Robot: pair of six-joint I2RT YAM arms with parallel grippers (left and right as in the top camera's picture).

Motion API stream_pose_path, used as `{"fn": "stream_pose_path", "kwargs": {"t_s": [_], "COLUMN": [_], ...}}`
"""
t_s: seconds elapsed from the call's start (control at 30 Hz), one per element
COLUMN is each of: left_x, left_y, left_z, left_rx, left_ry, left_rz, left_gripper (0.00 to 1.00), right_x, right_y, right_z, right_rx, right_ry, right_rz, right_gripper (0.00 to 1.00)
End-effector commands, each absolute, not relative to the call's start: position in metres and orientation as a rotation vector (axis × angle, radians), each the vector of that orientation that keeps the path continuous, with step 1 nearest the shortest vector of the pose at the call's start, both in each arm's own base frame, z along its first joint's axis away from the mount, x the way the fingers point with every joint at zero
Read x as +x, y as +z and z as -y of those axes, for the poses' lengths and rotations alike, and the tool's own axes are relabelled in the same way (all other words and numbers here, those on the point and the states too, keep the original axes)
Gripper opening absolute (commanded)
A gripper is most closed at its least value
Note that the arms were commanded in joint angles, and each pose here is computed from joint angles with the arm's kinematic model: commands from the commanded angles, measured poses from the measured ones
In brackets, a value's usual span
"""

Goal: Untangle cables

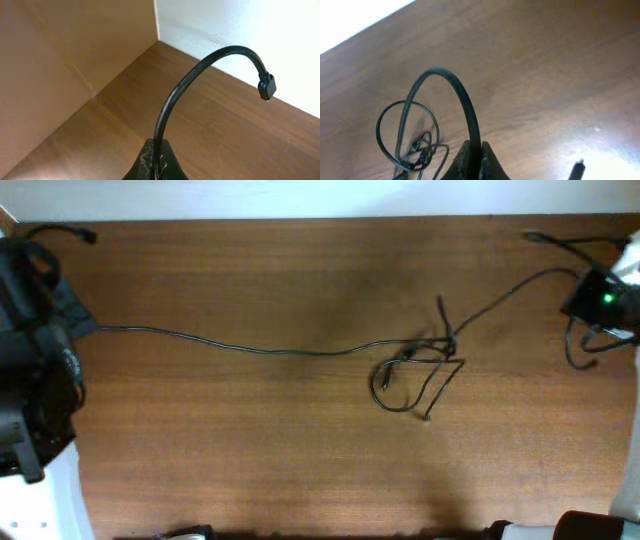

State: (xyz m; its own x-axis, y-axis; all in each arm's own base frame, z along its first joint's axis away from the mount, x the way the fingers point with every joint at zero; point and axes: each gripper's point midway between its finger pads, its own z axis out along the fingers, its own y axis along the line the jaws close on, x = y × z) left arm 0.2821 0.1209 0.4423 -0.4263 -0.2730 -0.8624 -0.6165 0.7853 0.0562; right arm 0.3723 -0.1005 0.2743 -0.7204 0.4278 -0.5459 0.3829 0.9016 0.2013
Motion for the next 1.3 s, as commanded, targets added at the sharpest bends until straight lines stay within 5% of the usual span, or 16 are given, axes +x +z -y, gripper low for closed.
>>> {"fn": "stream_pose_path", "kwargs": {"t_s": [0.0,0.07,0.13,0.27,0.37,0.43,0.6,0.87,1.0,1.17,1.27], "left_x": [0.268,0.263,0.257,0.255,0.26,0.263,0.282,0.287,0.29,0.29,0.291], "left_y": [0.449,0.449,0.45,0.45,0.448,0.446,0.434,0.431,0.43,0.43,0.43], "left_z": [-0.134,-0.14,-0.149,-0.152,-0.148,-0.146,-0.138,-0.134,-0.129,-0.128,-0.128], "left_rx": [-0.768,-0.788,-0.838,-0.852,-0.832,-0.824,-0.788,-0.773,-0.75,-0.745,-0.745], "left_ry": [0.472,0.517,0.54,0.543,0.501,0.483,0.41,0.378,0.348,0.336,0.336], "left_rz": [-1.967,-1.959,-1.939,-1.934,-1.947,-1.957,-2.014,-2.03,-2.043,-2.046,-2.046], "left_gripper": [0.0,0.0,0.0,0.0,0.0,0.0,0.0,0.0,0.0,0.0,0.0], "right_x": [0.401,0.423,0.421,0.343,0.331,0.361,0.429,0.366,0.379,0.438,0.466], "right_y": [0.299,0.307,0.296,0.291,0.292,0.288,0.274,0.233,0.235,0.232,0.215], "right_z": [0.065,0.087,0.138,0.279,0.286,0.243,0.014,-0.238,-0.219,-0.029,0.007], "right_rx": [0.416,0.475,0.663,1.18,1.182,1.01,0.338,-0.372,-0.377,0.136,0.146], "right_ry": [0.003,-0.248,-0.125,-0.015,0.115,0.107,0.082,0.165,0.029,-0.14,-0.145], "right_rz": [-2.359,-2.251,-2.228,-2.018,-1.998,-2.122,-2.408,-2.51,-2.473,-2.517,-2.503], "right_gripper": [0.04,0.04,0.04,0.04,0.04,0.04,0.04,0.04,0.04,0.04,0.04]}}
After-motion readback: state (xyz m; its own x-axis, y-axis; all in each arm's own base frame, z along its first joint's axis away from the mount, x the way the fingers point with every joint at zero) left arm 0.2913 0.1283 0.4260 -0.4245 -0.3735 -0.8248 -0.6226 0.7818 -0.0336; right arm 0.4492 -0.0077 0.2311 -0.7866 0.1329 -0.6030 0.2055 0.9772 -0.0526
